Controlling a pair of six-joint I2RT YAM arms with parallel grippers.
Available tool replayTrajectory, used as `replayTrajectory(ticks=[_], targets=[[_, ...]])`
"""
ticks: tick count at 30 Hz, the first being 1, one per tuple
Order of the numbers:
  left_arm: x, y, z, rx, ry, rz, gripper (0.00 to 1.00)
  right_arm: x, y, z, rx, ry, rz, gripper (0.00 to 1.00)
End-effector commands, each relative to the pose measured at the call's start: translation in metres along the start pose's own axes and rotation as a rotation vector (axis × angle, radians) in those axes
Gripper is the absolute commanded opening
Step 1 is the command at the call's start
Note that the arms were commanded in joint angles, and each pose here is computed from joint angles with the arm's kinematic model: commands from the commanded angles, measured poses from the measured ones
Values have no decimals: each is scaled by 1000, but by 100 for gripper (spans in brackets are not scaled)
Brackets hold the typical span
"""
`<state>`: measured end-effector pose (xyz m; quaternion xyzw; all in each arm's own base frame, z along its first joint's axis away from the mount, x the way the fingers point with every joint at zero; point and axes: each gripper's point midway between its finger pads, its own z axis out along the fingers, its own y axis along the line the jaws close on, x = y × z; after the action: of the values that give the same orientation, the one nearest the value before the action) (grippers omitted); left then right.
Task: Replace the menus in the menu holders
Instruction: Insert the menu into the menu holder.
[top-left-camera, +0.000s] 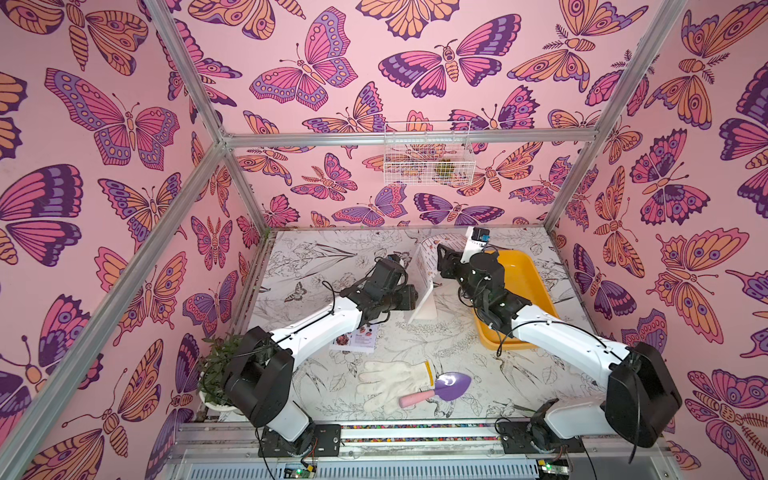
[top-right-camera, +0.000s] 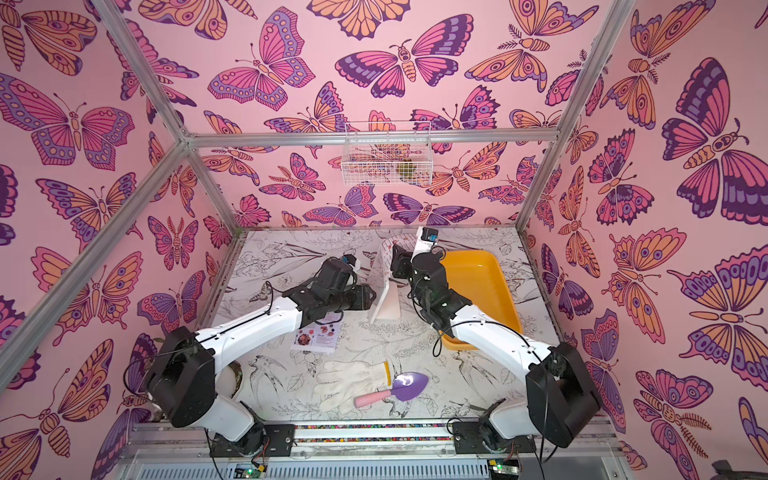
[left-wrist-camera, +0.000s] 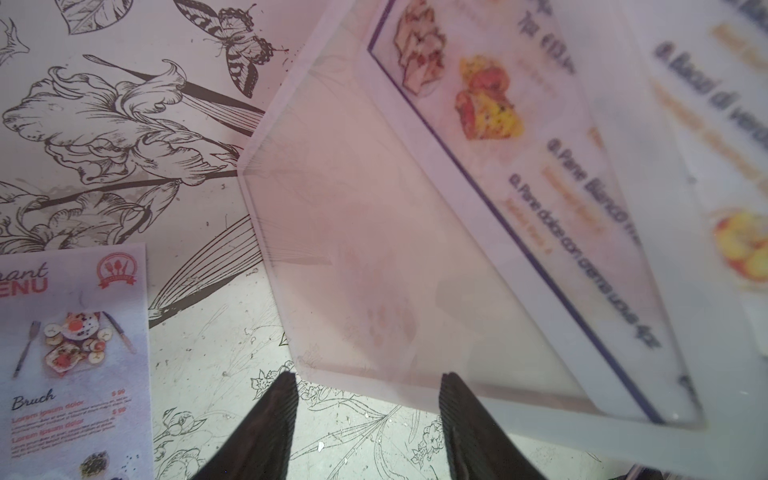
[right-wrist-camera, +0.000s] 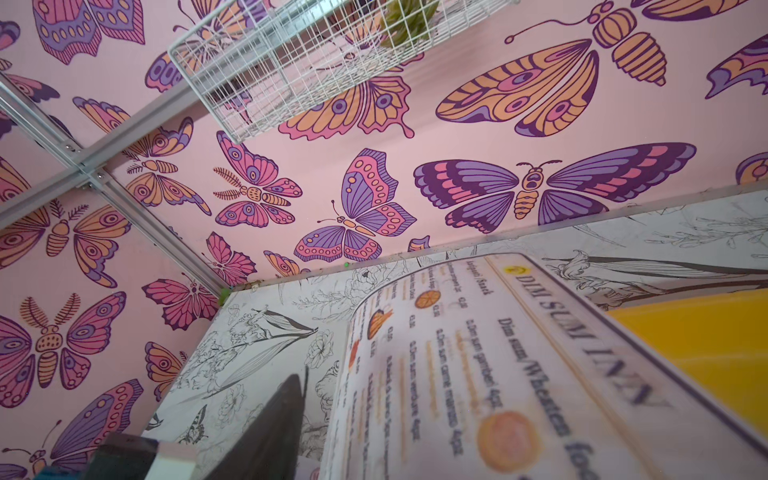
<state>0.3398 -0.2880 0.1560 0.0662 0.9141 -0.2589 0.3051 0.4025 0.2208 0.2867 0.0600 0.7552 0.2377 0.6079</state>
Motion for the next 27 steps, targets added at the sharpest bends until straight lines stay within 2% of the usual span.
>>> replayTrajectory(ticks=[1, 11, 23, 25, 27], targets=[[-3, 3, 2, -13, -3, 7, 58, -26, 15, -4, -62, -39, 55, 59], [0, 5, 0, -18, 0, 3, 58, -47, -4, 0, -64, -39, 129, 59], [-1, 5, 1, -19, -1, 1, 58, -59, -16, 5, -85, -36, 189, 49], [1, 5, 2, -18, 4, 3, 58, -63, -17, 5, -85, -42, 192, 44], [4, 5, 3, -20, 14, 7, 58, -65, -17, 5, -87, -39, 194, 34]])
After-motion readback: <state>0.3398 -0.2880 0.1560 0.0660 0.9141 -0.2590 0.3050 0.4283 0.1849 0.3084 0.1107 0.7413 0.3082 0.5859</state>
